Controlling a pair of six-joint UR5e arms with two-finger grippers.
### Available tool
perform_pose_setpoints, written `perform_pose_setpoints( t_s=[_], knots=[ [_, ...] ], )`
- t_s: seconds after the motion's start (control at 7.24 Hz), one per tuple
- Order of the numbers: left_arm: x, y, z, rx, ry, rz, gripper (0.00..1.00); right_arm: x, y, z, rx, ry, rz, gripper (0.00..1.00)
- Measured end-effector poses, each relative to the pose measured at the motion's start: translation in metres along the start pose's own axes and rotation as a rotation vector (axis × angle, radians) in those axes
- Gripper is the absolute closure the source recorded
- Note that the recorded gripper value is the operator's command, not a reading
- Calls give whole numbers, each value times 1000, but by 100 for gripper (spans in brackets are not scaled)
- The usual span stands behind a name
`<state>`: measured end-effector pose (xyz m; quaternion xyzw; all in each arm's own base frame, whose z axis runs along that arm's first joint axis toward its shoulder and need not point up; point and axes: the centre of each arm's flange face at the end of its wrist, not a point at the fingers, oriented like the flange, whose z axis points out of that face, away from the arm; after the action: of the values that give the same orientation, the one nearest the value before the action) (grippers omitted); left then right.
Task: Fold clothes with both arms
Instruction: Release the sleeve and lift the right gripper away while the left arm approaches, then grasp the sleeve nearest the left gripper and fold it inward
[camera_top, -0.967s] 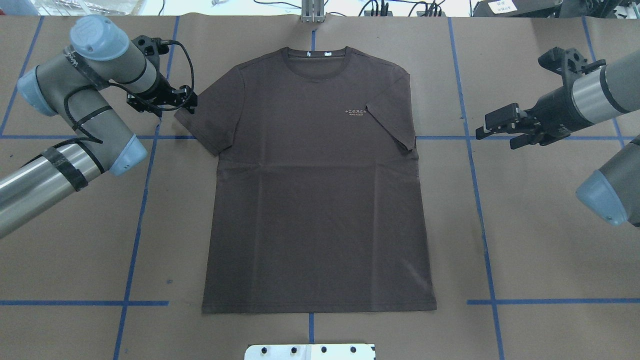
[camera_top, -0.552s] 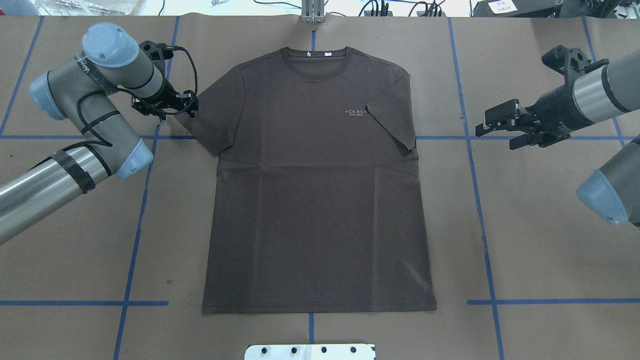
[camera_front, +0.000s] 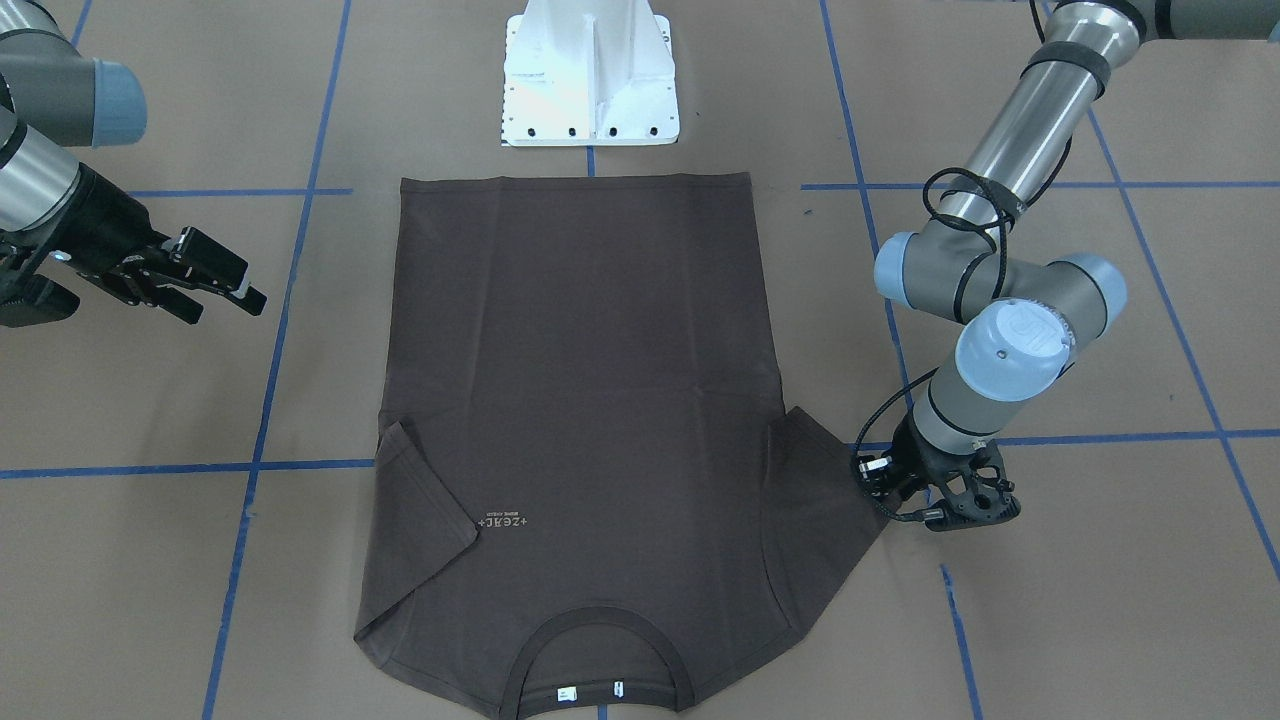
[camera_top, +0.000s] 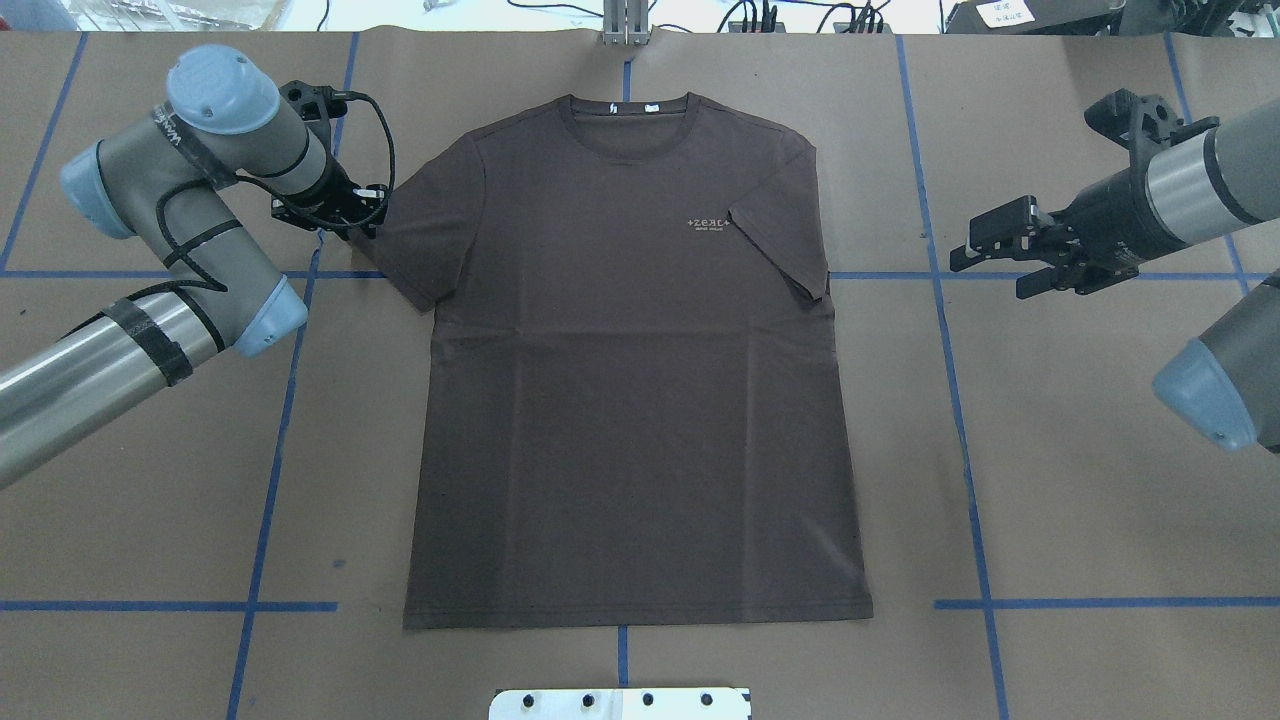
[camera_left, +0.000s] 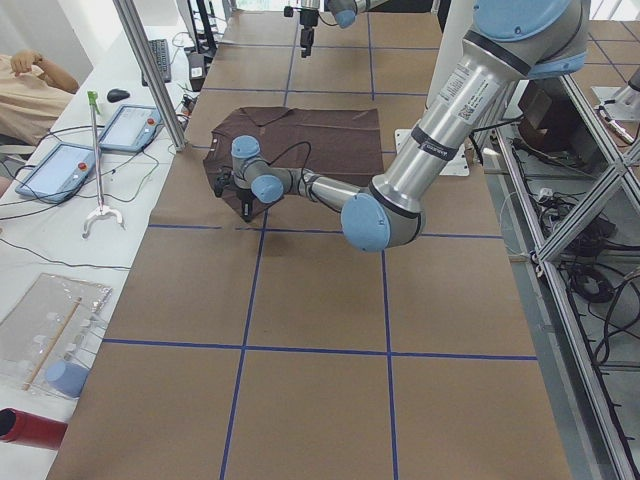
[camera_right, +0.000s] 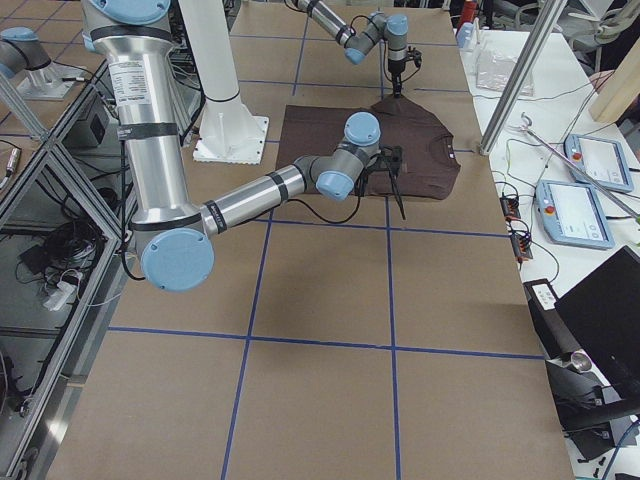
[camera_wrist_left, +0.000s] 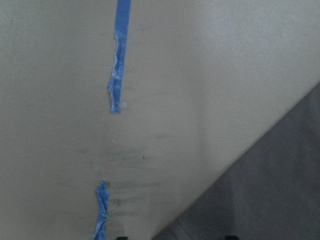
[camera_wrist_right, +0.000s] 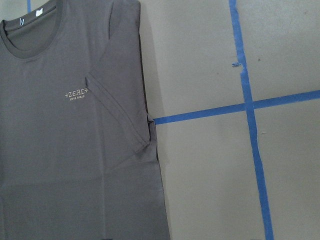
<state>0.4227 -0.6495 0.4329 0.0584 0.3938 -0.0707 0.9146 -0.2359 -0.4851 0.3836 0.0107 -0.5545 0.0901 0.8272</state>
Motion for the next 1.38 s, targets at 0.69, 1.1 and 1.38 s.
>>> perform_pose_setpoints(
  t_s=[0.69,1.1,1.38],
  knots=[
    [48,-14,-37,26,62,7,100,3,-1,1,4,5,10,5],
    [81,-16,-49,29,74,-39,100,6,-2,3,5,12,20,2],
    [152,12,-47,8,87,-84,100,4,-3,2,20,4,6,1]
  ],
)
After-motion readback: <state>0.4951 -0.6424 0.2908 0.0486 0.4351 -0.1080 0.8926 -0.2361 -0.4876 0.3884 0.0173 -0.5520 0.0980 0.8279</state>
